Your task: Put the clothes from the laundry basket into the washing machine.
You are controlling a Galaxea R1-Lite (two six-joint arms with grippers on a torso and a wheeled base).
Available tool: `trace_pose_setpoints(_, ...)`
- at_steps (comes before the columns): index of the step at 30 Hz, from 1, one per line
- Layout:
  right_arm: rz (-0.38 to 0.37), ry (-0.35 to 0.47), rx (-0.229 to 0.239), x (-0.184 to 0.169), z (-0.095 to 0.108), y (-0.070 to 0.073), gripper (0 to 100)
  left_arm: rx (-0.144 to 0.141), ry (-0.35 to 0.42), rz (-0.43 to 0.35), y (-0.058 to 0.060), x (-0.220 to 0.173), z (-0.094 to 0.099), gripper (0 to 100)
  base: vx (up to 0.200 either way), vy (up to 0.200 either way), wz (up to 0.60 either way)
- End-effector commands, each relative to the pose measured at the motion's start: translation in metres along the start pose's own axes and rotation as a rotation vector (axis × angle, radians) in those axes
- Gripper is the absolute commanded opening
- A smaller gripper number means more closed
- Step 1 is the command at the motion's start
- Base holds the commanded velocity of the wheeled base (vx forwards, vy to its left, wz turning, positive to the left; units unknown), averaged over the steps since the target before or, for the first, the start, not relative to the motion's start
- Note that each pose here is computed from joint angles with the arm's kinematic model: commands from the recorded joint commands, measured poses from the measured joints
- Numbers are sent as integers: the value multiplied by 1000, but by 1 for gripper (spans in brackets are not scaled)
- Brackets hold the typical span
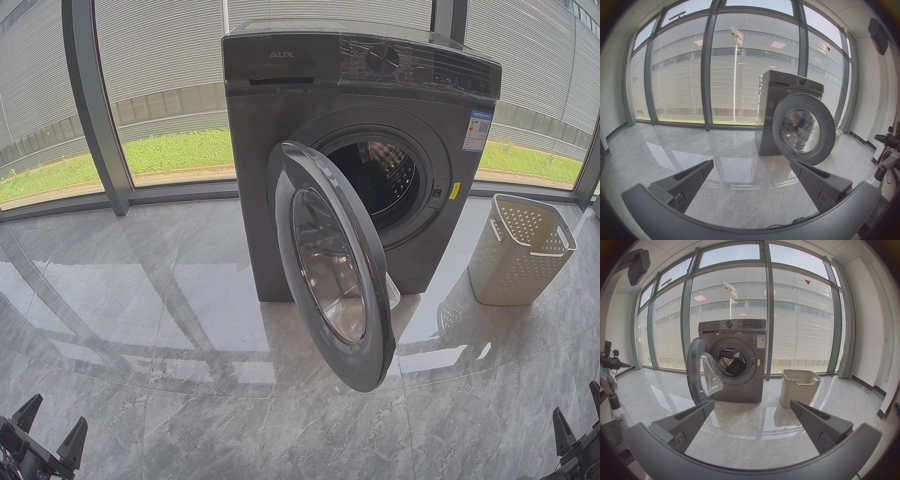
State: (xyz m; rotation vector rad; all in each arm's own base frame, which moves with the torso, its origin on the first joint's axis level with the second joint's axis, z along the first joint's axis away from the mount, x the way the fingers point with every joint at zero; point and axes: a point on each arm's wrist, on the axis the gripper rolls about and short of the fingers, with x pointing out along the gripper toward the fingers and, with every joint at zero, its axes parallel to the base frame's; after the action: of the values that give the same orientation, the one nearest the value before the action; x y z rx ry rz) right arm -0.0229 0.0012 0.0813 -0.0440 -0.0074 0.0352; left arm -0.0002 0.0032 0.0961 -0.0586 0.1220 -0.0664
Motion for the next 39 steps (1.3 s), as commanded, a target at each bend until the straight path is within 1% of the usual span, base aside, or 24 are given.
trace_pose_setpoints(1, 9, -2, -18, 0, -5, 0, 100, -8, -111, 120, 2, -13, -12, 100, 0, 0, 0)
trace_pose_setpoints(2, 9, -3, -19, 0, -5, 0, 100, -2, -121, 183, 0, -15, -13, 100, 0, 0, 0)
trace_pose_setpoints(4, 11, -2, -19, 0, -5, 0, 100, 9, -156, 234, -1, -18, -15, 100, 0, 0, 0)
trace_pose_setpoints(6, 11, -3, -19, 0, -5, 0, 100, 2, -164, 224, -1, -18, -15, 100, 0, 0, 0)
trace_pose_setpoints(9, 9, -5, -16, 0, -5, 0, 100, -6, -193, 106, -3, -21, -16, 100, 0, 0, 0)
trace_pose_setpoints(11, 6, -3, -21, 0, -5, 0, 100, -11, -193, 108, -3, -21, -16, 100, 0, 0, 0)
trace_pose_setpoints(15, 9, -5, -22, 0, -5, 0, 100, -57, -199, 132, -2, -21, -17, 100, 0, 0, 0)
trace_pose_setpoints(16, -3, -81, -20, -2, 8, 0, 100, -55, -196, 130, -2, -21, -17, 100, 0, 0, 0)
trace_pose_setpoints(18, -46, -487, -21, -35, 94, -2, 100, -59, -201, 128, -2, -21, -16, 100, 0, 0, 0)
trace_pose_setpoints(19, -51, -510, -21, -38, 101, -2, 100, -59, -201, 128, -2, -21, -16, 100, 0, 0, 0)
trace_pose_setpoints(20, -54, -503, -30, -36, 155, -3, 100, -49, -197, 122, -2, -21, -17, 100, 0, 0, 0)
trace_pose_setpoints(22, -8, -423, -33, -27, 163, -3, 100, -41, -195, 101, -3, -21, -17, 100, 0, 0, 0)
trace_pose_setpoints(24, 254, -179, -55, 0, 147, 1, 100, -32, -192, 66, -4, -21, -17, 100, 0, 0, 0)
trace_pose_setpoints(25, 329, -101, -39, 14, 143, 1, 100, -32, -190, 65, -4, -21, -17, 100, 0, 0, 0)
trace_pose_setpoints(26, 425, 31, 19, 40, 134, 2, 100, -28, -188, 61, -4, -21, -17, 100, 0, 0, 0)
trace_pose_setpoints(27, 457, 97, 63, 56, 130, 1, 100, -28, -188, 61, -4, -21, -17, 100, 0, 0, 0)
trace_pose_setpoints(28, 472, 135, 99, 67, 130, 1, 100, -30, -189, 59, -4, -21, -17, 100, 0, 0, 0)
trace_pose_setpoints(29, 472, 135, 99, 67, 130, 1, 100, -30, -189, 59, -4, -21, -17, 100, 0, 0, 0)
trace_pose_setpoints(30, 561, 226, 153, 105, 125, 4, 100, -38, -192, 67, -3, -21, -16, 100, 0, 0, 0)
trace_pose_setpoints(31, 603, 245, 155, 118, 123, 7, 100, -41, -190, 80, -3, -21, -17, 100, 0, 0, 0)
trace_pose_setpoints(33, 669, 269, 150, 149, 116, 16, 100, -34, -183, 164, -1, -21, -18, 100, 0, 0, 0)
trace_pose_setpoints(34, 700, 269, 141, 169, 111, 24, 100, -41, -181, 167, -1, -21, -18, 100, 0, 0, 0)
trace_pose_setpoints(36, 705, 264, 124, 190, 105, 33, 100, -32, -179, 157, -1, -21, -19, 100, 0, 0, 0)
trace_pose_setpoints(39, 653, 257, 74, 224, 90, 54, 100, 36, -138, 106, -2, -20, -22, 100, 0, 0, 0)
